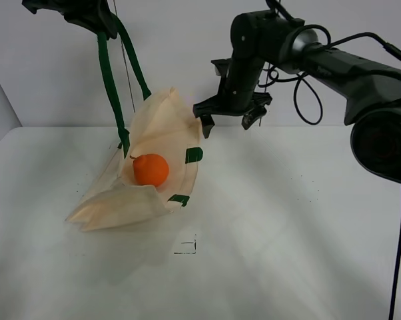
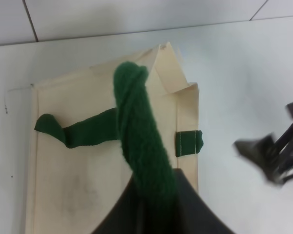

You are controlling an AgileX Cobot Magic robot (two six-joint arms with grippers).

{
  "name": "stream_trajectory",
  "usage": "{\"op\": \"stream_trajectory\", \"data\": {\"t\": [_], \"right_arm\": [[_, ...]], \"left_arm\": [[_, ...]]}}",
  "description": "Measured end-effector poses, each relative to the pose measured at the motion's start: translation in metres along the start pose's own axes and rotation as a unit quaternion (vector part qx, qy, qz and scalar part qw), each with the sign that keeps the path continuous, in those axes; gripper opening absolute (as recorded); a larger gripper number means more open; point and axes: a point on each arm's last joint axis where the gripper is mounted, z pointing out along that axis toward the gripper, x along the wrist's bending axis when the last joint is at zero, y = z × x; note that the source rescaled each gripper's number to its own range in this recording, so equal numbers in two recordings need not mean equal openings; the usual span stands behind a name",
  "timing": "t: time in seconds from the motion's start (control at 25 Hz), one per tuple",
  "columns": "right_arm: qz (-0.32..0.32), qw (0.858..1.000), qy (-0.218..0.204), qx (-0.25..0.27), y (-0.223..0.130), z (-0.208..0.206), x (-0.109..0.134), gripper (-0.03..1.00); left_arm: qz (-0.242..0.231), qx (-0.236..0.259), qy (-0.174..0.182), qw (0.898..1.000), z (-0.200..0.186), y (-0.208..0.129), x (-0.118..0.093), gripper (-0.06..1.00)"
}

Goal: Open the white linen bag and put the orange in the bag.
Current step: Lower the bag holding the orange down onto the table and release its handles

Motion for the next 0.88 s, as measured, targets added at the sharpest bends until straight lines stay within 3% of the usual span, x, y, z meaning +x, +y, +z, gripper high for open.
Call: {"op": "stream_trajectory", "data": {"t": [0.36, 0.48, 0.64, 0.88], "right_arm": [[0.134, 0.989, -0.057, -0.005, -0.007, -0.009, -0.150, 1.00], [0.170, 0.983, -0.065, -0.007, -0.015, -0.014, -0.186, 1.00], [0.187, 0.981, -0.056, -0.010, -0.019, -0.016, -0.201, 1.00], [0.160, 0.986, -0.044, -0.009, -0.013, -0.013, -0.181, 1.00]], "left_arm": [[0.000, 0.000, 0.000, 1.000, 0.000, 0.000, 0.000, 0.00], [0.000, 0.000, 0.000, 1.000, 0.000, 0.000, 0.000, 0.00], [0.000, 0.000, 0.000, 1.000, 0.000, 0.000, 0.000, 0.00], [0.000, 0.000, 0.000, 1.000, 0.000, 0.000, 0.000, 0.00]]}}
